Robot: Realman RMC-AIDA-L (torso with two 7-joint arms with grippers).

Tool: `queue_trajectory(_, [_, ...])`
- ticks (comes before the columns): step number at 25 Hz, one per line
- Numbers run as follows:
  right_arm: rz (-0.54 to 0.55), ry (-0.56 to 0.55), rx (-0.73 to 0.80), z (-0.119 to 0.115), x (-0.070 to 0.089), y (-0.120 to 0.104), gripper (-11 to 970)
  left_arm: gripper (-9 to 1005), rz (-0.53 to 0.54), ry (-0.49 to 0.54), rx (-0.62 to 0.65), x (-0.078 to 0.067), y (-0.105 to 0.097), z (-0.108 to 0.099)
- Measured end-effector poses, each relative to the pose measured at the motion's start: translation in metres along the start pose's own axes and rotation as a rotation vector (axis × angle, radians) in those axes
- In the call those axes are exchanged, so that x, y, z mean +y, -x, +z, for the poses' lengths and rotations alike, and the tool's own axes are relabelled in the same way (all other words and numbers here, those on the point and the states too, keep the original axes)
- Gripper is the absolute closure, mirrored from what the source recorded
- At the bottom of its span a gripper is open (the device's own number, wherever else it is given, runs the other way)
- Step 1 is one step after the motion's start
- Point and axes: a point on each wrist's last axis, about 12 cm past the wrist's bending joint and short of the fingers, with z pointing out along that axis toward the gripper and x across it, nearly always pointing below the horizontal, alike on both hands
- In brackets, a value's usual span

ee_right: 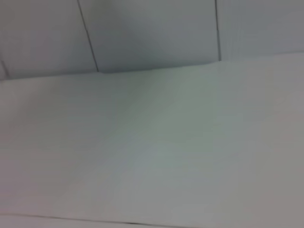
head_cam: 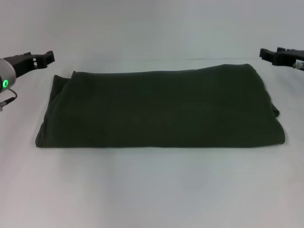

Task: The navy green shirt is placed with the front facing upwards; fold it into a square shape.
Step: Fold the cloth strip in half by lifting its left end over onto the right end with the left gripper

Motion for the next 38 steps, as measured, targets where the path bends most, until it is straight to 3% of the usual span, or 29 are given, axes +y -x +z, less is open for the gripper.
queue_trajectory(3, [0.039, 0.057, -0.011, -0.006, 0.000, 0.002, 400, 384, -0.034, -0.043, -0.009, 0.003, 0.001, -0.007])
queue_trajectory(7, [0.102, 0.157, -0.004, -0.022, -0.004, -0.003, 271, 293, -0.068, -0.195, -0.012, 0.002, 0.001, -0.023])
queue_trajectory(12, [0.181, 0.267, 0.018, -0.049, -0.010, -0.014, 275, 210, -0.089, -0.386, 0.005, 0.000, -0.008, -0.049])
queue_trajectory(14, [0.213, 0.298, 0.039, -0.061, -0.014, -0.020, 277, 185, -0.096, -0.416, 0.015, 0.002, -0.011, -0.057])
queue_trajectory(24, [0.331, 0.319, 0.223, -0.097, -0.038, -0.040, 280, 179, -0.131, -0.376, 0.073, 0.027, -0.046, -0.083])
queue_trajectory(32, [0.367, 0.268, 0.353, -0.100, -0.043, -0.052, 281, 185, -0.099, -0.358, 0.133, 0.039, -0.063, -0.098])
queue_trajectory(38, [0.377, 0.236, 0.368, -0.095, -0.041, -0.058, 281, 190, -0.076, -0.345, 0.175, 0.042, -0.072, -0.101])
